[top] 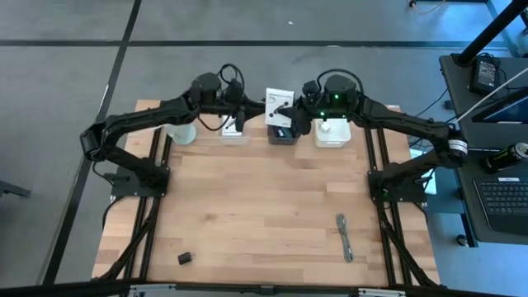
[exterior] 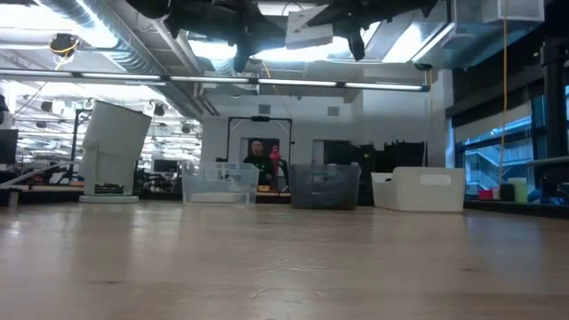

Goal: Pick and place items into bin
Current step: Put the SD card reader into the transparent bin

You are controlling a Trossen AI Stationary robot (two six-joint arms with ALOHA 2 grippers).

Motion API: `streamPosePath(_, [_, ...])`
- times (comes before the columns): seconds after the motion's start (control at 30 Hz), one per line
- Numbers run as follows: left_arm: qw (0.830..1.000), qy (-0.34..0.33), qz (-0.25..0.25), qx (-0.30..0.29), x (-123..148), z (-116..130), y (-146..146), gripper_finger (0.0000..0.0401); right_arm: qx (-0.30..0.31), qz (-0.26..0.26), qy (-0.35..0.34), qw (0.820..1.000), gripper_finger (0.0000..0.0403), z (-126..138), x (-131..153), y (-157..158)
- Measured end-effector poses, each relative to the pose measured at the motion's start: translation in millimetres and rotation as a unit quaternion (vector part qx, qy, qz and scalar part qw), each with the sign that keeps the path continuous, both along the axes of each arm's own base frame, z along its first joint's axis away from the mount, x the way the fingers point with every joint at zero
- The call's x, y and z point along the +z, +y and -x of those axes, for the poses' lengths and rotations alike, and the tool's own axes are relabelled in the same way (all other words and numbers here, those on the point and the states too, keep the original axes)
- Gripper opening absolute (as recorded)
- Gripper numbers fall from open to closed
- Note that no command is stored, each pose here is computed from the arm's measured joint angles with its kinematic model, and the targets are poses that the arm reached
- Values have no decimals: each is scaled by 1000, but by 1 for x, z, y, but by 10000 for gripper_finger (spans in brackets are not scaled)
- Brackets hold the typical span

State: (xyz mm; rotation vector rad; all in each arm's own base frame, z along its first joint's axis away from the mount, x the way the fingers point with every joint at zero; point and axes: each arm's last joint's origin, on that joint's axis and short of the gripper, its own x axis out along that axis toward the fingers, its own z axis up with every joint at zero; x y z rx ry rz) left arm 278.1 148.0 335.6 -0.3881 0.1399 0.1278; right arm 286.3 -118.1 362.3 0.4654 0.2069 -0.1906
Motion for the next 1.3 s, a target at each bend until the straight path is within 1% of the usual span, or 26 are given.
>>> streamPosePath(0.17, [999, -32, 23, -30, 6, 6, 10, 129, -6, 3, -2, 1000, 51, 0, 0, -3])
streamPosePath(0.3, [997, -61, 28, -33, 12, 8, 13, 140, -13, 5, -7, 1000, 51, 0, 1, -5])
streamPosePath(0.43, [997, -62, 43, -33, 12, 7, 12, 139, -14, 12, -23, 1000, 51, -1, 3, -6])
streamPosePath(0.57, [996, -61, 44, -37, 12, 4, 8, 135, -14, 17, -35, 999, 51, -3, 5, -7])
streamPosePath(0.73, [997, -59, 47, -35, 11, 3, 7, 129, -12, 14, -30, 999, 51, -4, 2, -7])
streamPosePath(0.87, [996, -59, 58, -33, 11, 3, 7, 117, -11, 15, -32, 999, 51, -5, 2, -7])
streamPosePath(1.03, [996, -59, 59, -37, 11, 3, 7, 103, 10, 14, -37, 999, 51, -5, 3, -6])
streamPosePath(1.17, [996, -59, 59, -44, 11, 3, 6, 104, 30, 11, -39, 999, 51, -5, 3, -5])
streamPosePath(1.3, [996, -59, 52, -44, 11, 3, 6, 107, 31, 10, -40, 999, 51, -5, 3, -5])
